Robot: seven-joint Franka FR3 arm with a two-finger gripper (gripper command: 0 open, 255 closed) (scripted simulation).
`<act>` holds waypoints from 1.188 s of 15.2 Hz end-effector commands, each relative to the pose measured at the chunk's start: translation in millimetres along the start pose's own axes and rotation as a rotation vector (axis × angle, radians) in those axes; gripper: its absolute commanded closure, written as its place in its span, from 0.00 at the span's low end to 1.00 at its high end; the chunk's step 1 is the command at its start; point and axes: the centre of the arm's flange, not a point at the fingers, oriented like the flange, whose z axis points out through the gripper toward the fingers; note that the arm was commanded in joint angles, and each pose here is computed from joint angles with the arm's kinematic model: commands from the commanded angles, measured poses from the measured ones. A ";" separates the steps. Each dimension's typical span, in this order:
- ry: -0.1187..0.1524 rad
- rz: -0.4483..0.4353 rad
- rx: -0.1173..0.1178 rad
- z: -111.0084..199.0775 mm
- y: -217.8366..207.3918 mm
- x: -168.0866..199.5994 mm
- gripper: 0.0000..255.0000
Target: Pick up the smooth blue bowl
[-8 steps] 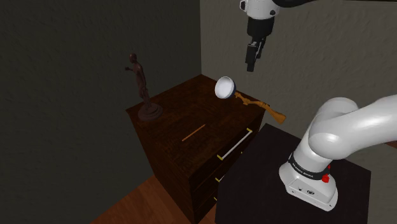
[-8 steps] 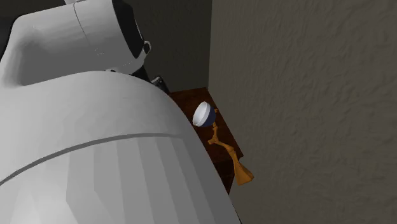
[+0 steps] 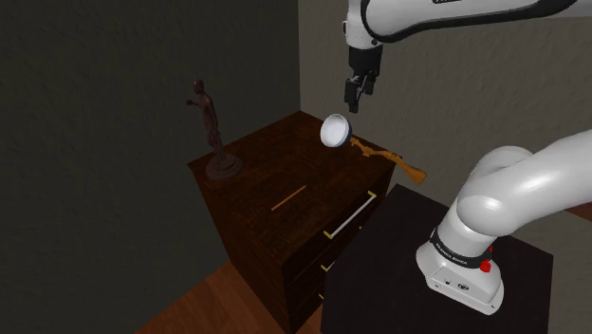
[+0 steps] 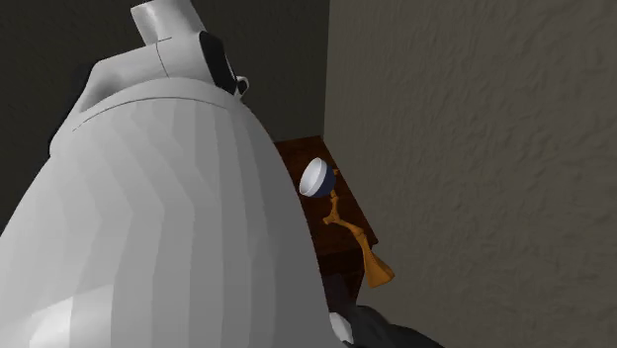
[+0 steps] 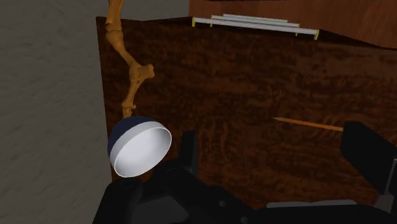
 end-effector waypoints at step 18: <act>-0.029 0.411 -0.138 158.3 113.8 150.3 0.00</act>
